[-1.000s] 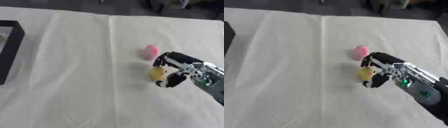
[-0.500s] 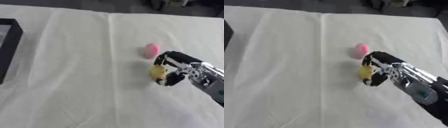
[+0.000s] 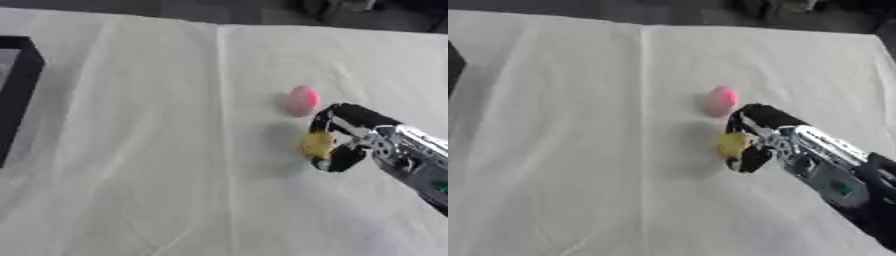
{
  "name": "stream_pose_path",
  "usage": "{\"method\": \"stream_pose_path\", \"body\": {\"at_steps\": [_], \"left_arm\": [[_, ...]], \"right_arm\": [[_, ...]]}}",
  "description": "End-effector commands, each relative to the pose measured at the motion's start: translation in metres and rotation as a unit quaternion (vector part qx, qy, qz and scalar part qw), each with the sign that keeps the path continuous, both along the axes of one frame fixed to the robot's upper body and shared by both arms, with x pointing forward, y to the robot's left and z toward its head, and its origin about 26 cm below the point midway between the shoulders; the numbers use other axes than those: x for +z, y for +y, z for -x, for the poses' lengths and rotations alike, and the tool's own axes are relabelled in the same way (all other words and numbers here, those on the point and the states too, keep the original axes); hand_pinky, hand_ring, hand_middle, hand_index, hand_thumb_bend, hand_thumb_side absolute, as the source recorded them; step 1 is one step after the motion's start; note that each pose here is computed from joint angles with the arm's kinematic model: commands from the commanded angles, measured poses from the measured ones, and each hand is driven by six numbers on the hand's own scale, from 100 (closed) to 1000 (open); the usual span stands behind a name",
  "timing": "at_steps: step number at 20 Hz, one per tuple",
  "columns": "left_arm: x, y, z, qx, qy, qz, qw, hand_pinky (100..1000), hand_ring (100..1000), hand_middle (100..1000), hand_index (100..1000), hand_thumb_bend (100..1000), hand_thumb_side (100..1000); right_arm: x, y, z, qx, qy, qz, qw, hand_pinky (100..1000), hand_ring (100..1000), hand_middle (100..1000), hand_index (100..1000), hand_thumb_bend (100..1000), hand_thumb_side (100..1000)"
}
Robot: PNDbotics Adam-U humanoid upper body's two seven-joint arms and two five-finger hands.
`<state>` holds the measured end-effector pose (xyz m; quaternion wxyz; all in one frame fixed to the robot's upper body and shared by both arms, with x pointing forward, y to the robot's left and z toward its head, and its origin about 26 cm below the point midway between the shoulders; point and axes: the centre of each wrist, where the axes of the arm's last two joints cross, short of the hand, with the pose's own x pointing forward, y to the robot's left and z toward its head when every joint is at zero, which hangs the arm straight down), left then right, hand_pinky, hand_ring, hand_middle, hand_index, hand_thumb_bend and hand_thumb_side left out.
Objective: Pick up the objects with one hand, pass them to the other hand, and then place them into the box on the other side of the table.
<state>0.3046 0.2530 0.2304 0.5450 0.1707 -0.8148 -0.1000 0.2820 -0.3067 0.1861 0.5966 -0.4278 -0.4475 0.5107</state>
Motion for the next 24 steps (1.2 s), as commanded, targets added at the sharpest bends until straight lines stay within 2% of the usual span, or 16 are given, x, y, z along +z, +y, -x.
{"method": "stream_pose_path", "body": {"at_steps": [1,5,6,12,19,24], "left_arm": [[0.008,0.003,0.003,0.006,-0.017,0.0,1.0,904,717,727,905,381,771],[0.007,0.003,0.003,0.008,-0.015,0.005,1.0,908,716,724,903,375,773],[0.006,0.003,0.003,0.008,-0.015,0.006,1.0,910,716,722,903,375,774],[0.006,0.003,0.003,0.006,-0.012,0.01,1.0,912,713,716,903,376,778],[0.005,0.005,0.003,0.006,-0.009,0.008,1.0,913,711,711,902,372,785],[0.006,0.007,0.003,0.008,-0.009,0.005,1.0,914,710,709,900,369,783]], "right_arm": [[0.007,-0.004,-0.002,-0.01,-0.014,0.028,0.999,717,675,561,635,300,100],[0.006,-0.003,-0.002,-0.007,-0.029,0.056,0.998,722,638,514,596,260,100],[0.006,-0.003,-0.002,-0.004,-0.032,0.064,0.997,712,607,479,564,244,100],[0.01,0.001,0.0,0.029,-0.055,0.08,0.995,642,555,427,518,189,100],[0.02,0.0,0.002,0.051,-0.087,0.054,0.993,604,543,419,517,196,100],[0.032,-0.004,-0.001,0.06,-0.149,0.006,0.987,584,537,415,522,195,100]]}}
